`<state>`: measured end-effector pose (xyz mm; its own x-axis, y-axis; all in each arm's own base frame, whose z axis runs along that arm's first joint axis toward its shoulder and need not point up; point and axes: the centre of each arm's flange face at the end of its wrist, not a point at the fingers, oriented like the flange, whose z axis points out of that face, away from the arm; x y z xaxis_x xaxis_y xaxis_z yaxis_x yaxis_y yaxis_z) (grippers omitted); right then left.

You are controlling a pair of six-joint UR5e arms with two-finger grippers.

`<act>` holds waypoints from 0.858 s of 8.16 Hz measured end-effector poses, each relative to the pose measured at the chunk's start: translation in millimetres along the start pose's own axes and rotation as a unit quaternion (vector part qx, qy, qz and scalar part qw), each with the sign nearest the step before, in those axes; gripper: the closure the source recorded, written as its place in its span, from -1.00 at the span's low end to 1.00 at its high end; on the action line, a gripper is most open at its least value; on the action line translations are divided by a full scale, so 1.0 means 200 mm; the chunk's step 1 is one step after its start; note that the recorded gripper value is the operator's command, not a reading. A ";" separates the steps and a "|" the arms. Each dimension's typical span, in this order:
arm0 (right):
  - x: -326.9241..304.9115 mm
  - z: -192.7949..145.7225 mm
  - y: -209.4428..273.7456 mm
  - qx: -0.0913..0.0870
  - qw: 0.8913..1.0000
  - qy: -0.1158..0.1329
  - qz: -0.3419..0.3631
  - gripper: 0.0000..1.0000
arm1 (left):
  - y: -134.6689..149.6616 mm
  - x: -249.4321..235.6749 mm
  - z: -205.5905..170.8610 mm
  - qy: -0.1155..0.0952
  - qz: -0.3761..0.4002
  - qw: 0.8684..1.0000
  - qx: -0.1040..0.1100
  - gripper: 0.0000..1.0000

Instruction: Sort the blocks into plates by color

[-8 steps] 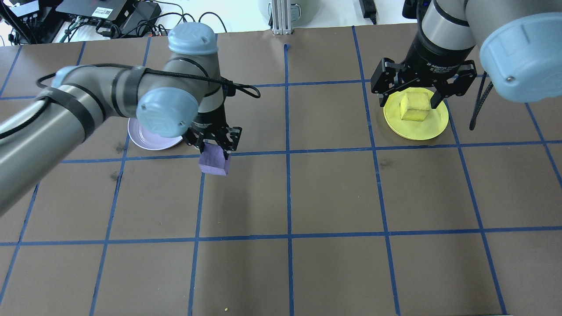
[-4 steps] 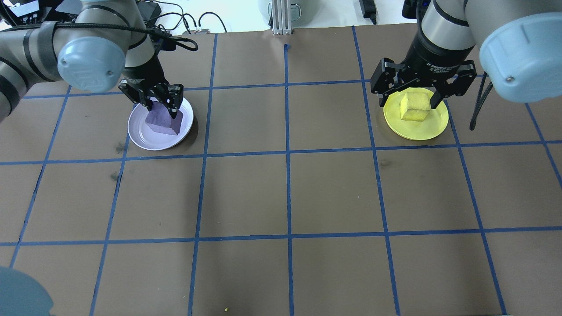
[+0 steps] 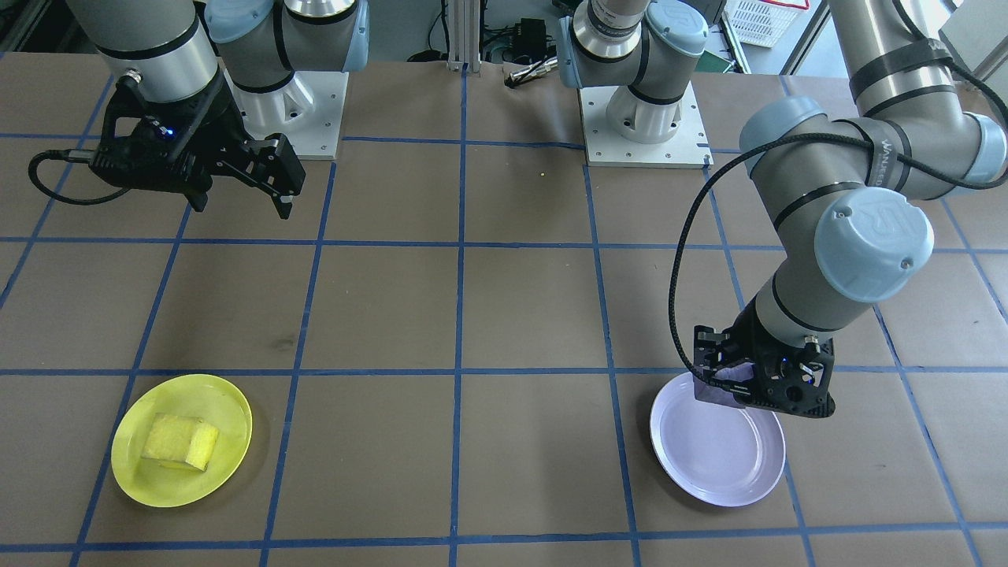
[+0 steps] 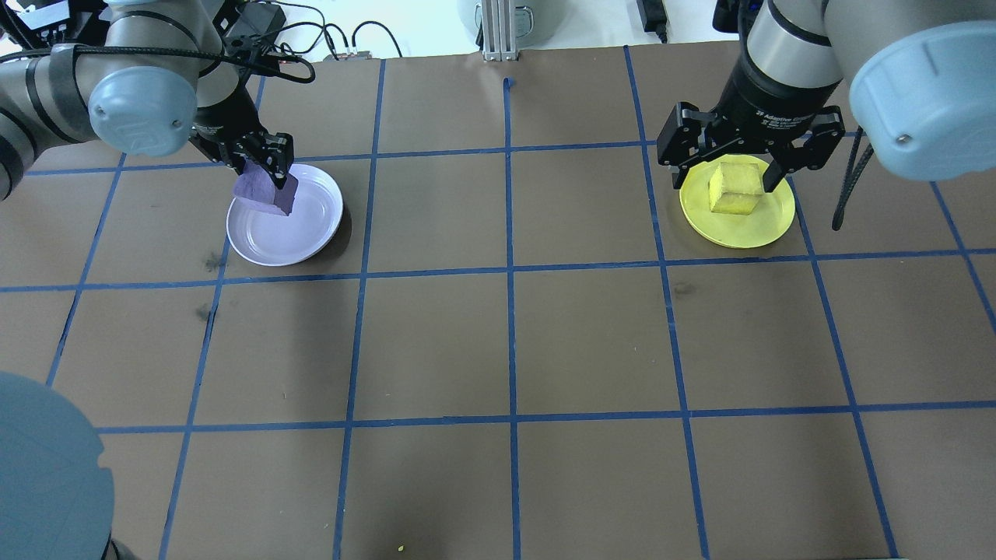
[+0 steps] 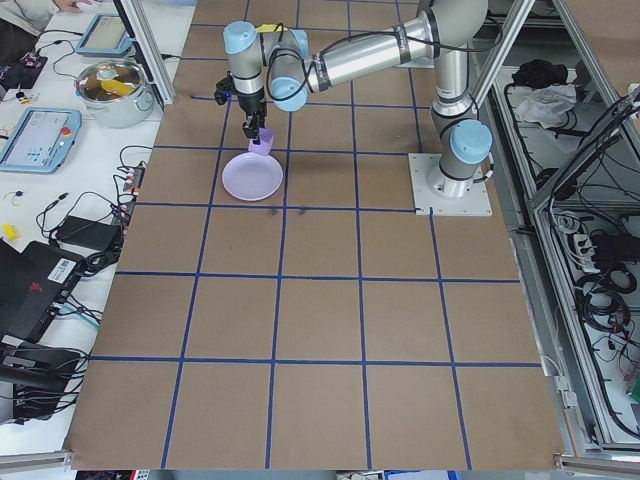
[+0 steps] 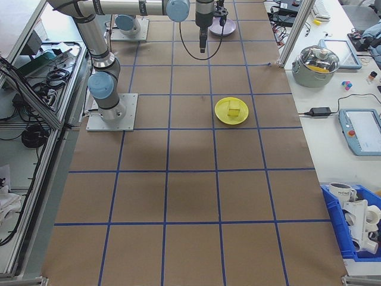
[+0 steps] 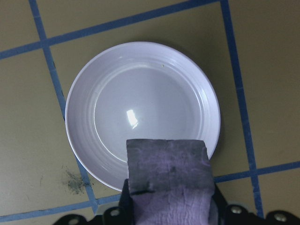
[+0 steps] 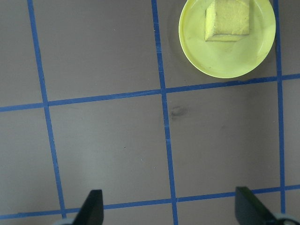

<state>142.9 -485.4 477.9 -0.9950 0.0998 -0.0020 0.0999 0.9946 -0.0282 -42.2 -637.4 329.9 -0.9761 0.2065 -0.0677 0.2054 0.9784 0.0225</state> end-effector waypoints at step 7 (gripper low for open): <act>0.00 0.00 0.00 0.000 1.000 0.000 0.000 -1.00 | -0.09 -0.21 0.32 0.007 0.011 1.000 -0.003 -1.00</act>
<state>142.9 -485.4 477.9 -0.9950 0.0998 -0.0018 0.0999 0.9946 -0.0282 -0.4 -663.9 269.1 -0.9723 0.2275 -0.0536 0.2262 0.9736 0.0293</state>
